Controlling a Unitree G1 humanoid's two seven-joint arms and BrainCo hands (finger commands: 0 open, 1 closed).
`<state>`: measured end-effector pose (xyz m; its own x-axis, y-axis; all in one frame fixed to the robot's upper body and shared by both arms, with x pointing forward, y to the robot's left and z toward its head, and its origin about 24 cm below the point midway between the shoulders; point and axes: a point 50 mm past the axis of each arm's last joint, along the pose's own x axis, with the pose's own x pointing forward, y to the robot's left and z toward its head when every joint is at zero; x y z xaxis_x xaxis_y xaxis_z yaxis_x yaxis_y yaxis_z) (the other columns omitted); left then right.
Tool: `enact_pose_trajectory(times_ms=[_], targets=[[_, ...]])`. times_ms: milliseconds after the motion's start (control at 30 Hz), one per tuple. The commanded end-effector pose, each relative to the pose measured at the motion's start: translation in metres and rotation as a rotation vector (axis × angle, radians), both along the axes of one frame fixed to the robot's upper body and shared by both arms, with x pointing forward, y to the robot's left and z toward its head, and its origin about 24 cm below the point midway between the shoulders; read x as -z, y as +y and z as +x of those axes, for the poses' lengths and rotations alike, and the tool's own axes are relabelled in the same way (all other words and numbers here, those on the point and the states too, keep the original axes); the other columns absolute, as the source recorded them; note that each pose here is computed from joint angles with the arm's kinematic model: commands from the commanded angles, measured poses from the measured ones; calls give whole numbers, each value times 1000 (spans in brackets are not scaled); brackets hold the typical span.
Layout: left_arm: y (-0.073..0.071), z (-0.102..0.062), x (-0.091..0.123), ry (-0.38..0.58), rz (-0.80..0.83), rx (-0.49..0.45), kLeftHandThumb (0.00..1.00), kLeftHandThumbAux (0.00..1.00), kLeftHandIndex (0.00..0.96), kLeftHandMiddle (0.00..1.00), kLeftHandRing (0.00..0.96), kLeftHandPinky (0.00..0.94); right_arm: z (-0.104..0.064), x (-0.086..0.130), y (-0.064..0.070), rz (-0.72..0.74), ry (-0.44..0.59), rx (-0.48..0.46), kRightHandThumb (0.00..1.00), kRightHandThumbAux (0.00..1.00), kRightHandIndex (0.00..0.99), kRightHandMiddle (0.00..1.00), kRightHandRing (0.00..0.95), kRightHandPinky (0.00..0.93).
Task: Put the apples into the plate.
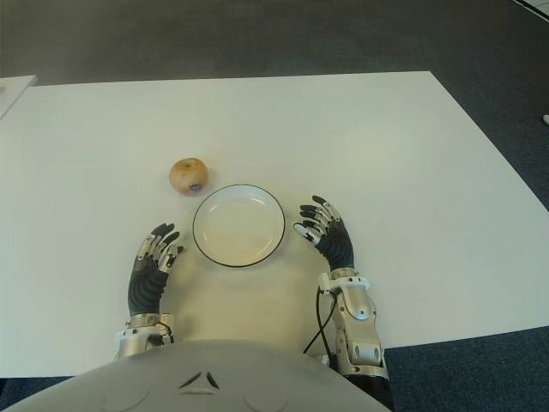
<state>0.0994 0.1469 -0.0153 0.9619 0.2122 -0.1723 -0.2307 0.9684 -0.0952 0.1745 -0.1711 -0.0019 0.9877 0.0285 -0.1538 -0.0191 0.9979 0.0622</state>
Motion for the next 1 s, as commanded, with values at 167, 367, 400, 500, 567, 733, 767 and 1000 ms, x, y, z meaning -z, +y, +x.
enact_pose_trajectory(times_ms=[167, 367, 400, 500, 567, 733, 767, 1000], targets=[[1, -7, 8, 72, -16, -21, 333, 646, 176, 183, 210, 296, -8, 11, 1, 15, 75, 3, 544, 726, 159, 324, 276, 252], [2, -7, 5, 53, -12, -44, 353, 647, 182, 201, 229, 320, -8, 10, 1, 12, 74, 0, 540, 726, 163, 332, 284, 279], [2, -7, 4, 52, -11, -47, 357, 648, 184, 207, 237, 331, -8, 10, 1, 12, 73, 0, 539, 729, 164, 334, 287, 277], [3, -6, 2, 37, -9, -55, 365, 649, 188, 216, 247, 341, -8, 10, 1, 11, 75, -1, 536, 730, 163, 336, 288, 271], [3, -5, 1, 27, -10, -55, 371, 649, 192, 220, 250, 342, -8, 10, 1, 10, 79, -1, 531, 731, 162, 336, 287, 271], [6, -3, -1, 17, -11, -53, 370, 641, 199, 218, 242, 316, -8, 10, 1, 8, 83, -3, 512, 731, 157, 332, 285, 275], [7, -2, -1, 15, -9, -55, 368, 640, 201, 217, 239, 308, -8, 10, 1, 8, 82, -3, 509, 731, 156, 332, 285, 276], [24, 3, 0, 19, 27, -70, 340, 610, 194, 201, 209, 266, -8, 10, 3, 11, 80, -5, 495, 730, 153, 321, 287, 294]])
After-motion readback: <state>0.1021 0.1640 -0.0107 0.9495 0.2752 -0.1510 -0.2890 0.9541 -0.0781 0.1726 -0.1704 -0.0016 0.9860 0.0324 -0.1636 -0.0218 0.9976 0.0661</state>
